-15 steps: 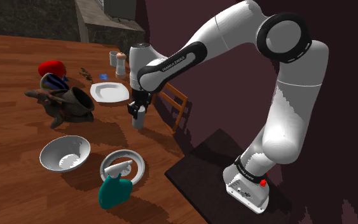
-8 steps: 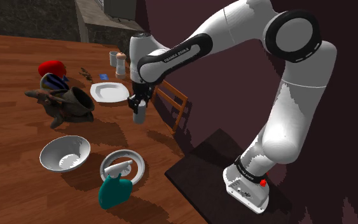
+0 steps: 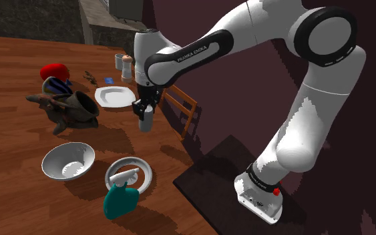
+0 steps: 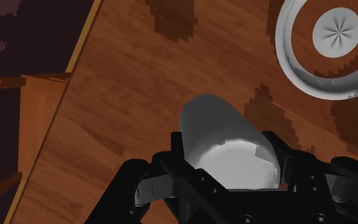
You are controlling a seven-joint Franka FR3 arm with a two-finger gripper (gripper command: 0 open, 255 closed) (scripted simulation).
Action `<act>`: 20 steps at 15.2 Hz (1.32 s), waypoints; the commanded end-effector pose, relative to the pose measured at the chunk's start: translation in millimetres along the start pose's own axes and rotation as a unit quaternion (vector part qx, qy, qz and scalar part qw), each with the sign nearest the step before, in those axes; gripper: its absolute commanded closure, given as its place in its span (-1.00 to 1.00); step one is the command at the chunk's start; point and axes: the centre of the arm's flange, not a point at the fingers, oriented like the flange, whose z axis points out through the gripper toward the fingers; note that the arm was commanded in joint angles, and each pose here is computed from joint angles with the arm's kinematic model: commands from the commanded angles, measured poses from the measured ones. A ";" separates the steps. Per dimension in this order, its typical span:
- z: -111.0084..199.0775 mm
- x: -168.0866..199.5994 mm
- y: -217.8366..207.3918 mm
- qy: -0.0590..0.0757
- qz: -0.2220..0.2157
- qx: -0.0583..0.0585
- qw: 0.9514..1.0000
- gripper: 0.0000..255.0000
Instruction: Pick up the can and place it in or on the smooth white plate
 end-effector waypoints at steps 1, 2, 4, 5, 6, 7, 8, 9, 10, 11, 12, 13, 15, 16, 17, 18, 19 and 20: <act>-2.4 -12.7 -23.3 0.000 0.000 0.000 1.000 1.00; -3.9 -19.7 -34.4 0.000 0.000 0.000 1.000 1.00; -6.8 -33.7 -56.6 0.000 0.000 0.000 1.000 1.00; -8.2 -40.7 -67.7 0.000 0.000 0.000 1.000 1.00; -9.7 -47.7 -78.8 0.000 0.000 0.000 1.000 1.00; -11.2 -54.7 -89.9 0.000 0.000 0.000 1.000 1.00; -12.6 -61.7 -101.0 0.000 0.000 0.000 1.000 1.00; -14.1 -68.7 -112.1 0.000 0.000 0.000 1.000 1.00; -15.6 -75.7 -123.2 0.000 0.000 0.000 1.000 1.00; -17.0 -82.7 -134.3 0.000 0.000 0.000 1.000 1.00; -18.5 -89.7 -145.3 0.000 0.000 0.000 1.000 1.00; -19.9 -96.7 -156.4 0.000 0.000 0.000 1.000 1.00; -17.3 -108.7 -176.5 0.000 0.000 0.000 1.000 1.00; -12.0 -108.3 -176.8 0.000 0.000 0.000 1.000 1.00; -6.8 -107.8 -177.2 0.000 0.000 0.000 1.000 1.00; -1.5 -107.4 -177.5 0.000 0.000 0.000 1.000 1.00; 3.7 -107.0 -177.8 0.000 0.000 0.000 1.000 1.00; 9.0 -106.5 -178.2 0.000 0.000 0.000 1.000 1.00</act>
